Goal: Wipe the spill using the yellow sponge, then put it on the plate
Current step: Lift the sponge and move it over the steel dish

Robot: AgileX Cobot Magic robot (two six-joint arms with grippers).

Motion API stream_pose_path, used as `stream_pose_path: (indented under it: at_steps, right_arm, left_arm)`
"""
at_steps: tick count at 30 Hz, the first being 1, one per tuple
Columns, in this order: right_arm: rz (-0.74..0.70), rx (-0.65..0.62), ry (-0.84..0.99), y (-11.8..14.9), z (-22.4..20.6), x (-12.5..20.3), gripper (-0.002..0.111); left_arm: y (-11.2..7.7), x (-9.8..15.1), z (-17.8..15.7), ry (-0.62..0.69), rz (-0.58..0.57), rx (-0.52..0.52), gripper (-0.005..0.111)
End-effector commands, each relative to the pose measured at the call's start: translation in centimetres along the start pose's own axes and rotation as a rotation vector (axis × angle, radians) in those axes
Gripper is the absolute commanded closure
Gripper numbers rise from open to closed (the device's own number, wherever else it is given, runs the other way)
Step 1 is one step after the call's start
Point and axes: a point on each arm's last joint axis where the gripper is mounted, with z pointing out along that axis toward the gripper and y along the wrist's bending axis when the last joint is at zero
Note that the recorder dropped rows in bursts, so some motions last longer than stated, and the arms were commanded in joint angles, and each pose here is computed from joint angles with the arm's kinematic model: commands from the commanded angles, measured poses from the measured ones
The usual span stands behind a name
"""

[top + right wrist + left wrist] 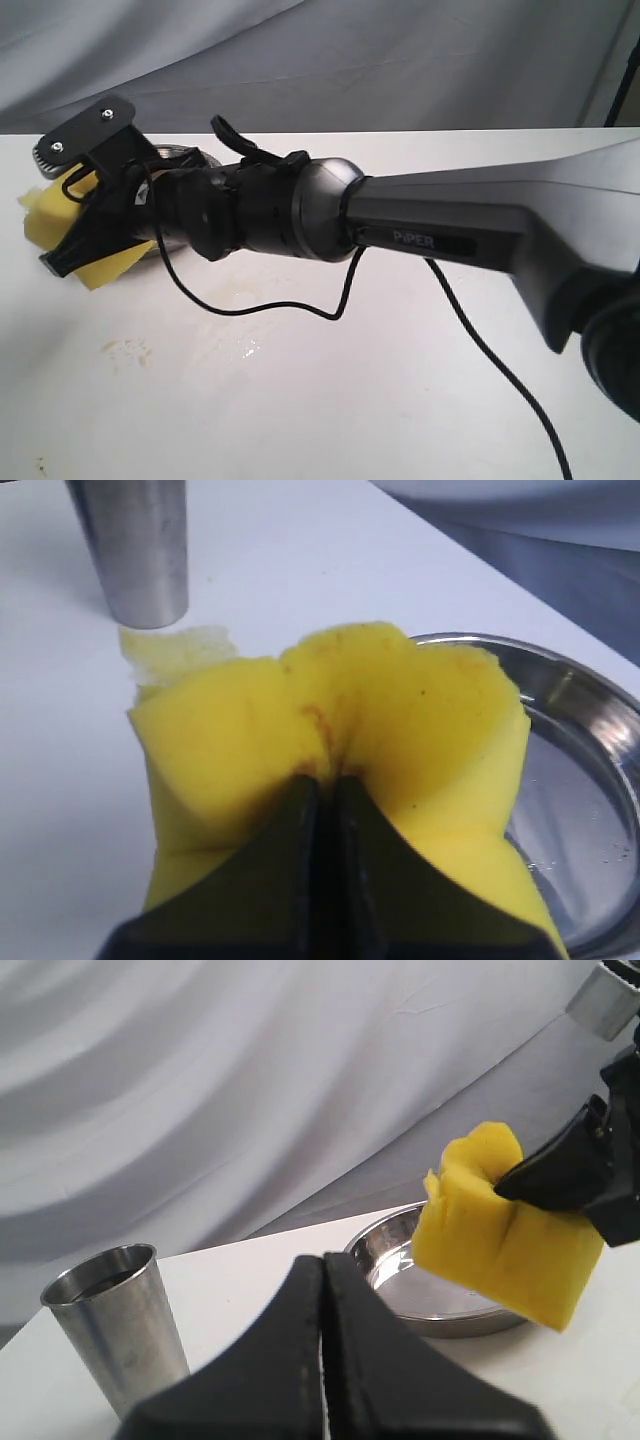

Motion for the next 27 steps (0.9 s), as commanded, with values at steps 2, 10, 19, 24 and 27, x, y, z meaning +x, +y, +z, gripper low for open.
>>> stream_pose_path:
  at_steps: [2,10,19,24,27]
  right_arm:
    - [-0.008,0.048,-0.045,-1.8,-0.3,-0.5,0.108]
    - [-0.009,0.063,-0.077,-1.9,-0.3,-0.8,0.108]
    - [-0.009,0.137,-0.224,-2.8,-0.6,-2.1,0.108]
    - [-0.008,0.188,-0.271,-3.6,0.6,-0.9,0.108]
    - [-0.011,0.233,-0.318,-4.0,1.9,0.7,0.108]
  left_arm:
    - [0.0,0.0,0.0,-0.012,-0.005,0.000,0.107]
    - [0.0,0.0,0.0,-0.012,-0.005,0.000,0.107]
    - [0.0,0.0,0.0,-0.012,-0.005,0.000,0.107]
    - [0.0,0.0,0.0,-0.012,-0.005,0.000,0.107]
    - [0.0,0.0,0.0,-0.012,-0.005,0.000,0.107]
